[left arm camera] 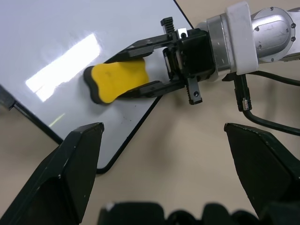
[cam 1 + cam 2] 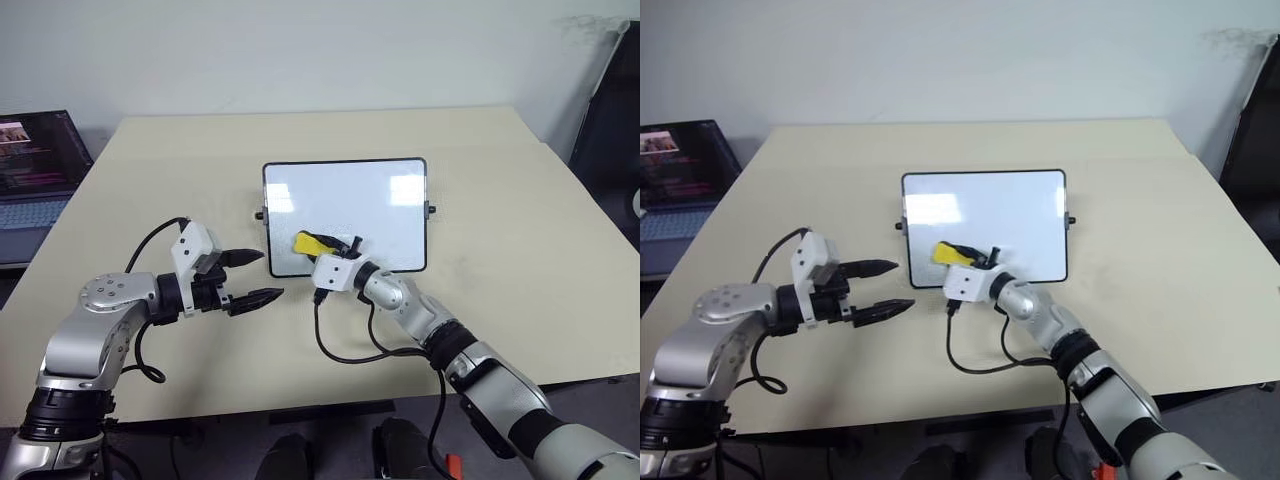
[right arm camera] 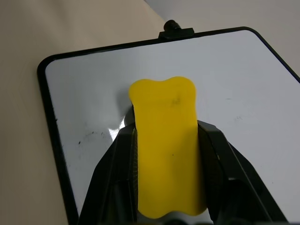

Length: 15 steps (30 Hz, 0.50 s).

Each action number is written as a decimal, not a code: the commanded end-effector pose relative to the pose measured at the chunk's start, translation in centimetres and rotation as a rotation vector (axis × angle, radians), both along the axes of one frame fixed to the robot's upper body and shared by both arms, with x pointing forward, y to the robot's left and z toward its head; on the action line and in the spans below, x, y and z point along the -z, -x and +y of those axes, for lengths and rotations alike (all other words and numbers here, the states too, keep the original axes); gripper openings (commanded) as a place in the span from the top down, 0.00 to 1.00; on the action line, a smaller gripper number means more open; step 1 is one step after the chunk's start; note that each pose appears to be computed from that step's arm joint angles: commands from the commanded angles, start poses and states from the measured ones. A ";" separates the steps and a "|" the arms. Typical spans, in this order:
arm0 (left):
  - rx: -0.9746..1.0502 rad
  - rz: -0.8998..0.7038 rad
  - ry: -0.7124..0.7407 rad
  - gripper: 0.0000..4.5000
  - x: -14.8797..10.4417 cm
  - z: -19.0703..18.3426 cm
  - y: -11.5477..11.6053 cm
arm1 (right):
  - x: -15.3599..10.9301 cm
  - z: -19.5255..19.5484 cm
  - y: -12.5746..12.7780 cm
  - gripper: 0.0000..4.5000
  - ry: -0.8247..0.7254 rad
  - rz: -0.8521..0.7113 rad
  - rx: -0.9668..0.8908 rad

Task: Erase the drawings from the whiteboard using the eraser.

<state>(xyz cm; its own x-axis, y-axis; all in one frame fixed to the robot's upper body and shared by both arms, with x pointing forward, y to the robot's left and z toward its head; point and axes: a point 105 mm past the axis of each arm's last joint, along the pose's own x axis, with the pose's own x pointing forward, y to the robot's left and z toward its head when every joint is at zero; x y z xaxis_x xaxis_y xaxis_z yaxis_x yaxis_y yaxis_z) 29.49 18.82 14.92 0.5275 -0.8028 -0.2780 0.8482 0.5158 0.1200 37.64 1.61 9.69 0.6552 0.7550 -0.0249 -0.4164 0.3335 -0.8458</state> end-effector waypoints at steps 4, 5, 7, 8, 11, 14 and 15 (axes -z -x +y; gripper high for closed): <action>0.010 -0.038 -0.001 0.00 -1.0 -0.1 -0.1 | 2.0 -6.4 -0.4 0.70 0.096 0.043 0.113; 0.012 -0.037 0.001 0.00 -1.0 -0.2 -0.1 | 2.0 -7.5 -0.2 0.70 0.109 0.044 0.122; 0.016 -0.037 0.002 0.00 -0.9 -0.3 -0.1 | 2.0 -9.0 0.3 0.70 0.136 0.042 0.132; 0.017 -0.036 0.003 0.00 -0.9 -0.3 -0.2 | 1.9 -9.5 0.6 0.70 0.142 0.042 0.136; 0.030 -0.034 0.006 0.00 -1.0 -0.6 -0.1 | 1.8 -11.3 1.6 0.70 0.158 0.050 0.149; 0.050 -0.031 0.009 0.00 -1.0 -0.9 0.0 | 1.4 -12.8 2.3 0.70 0.152 0.056 0.177; 0.061 -0.030 0.009 0.00 -1.0 -1.1 0.0 | 1.1 -13.2 2.5 0.70 0.144 0.056 0.187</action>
<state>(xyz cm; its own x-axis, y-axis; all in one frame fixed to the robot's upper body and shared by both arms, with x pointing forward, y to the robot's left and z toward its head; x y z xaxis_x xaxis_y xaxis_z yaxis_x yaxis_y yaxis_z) 29.59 18.23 14.96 0.5062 -0.8160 -0.2791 0.8615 0.4938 0.1186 34.66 -9.77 8.07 0.7363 0.6582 -0.1568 -0.4183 0.2607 -0.8701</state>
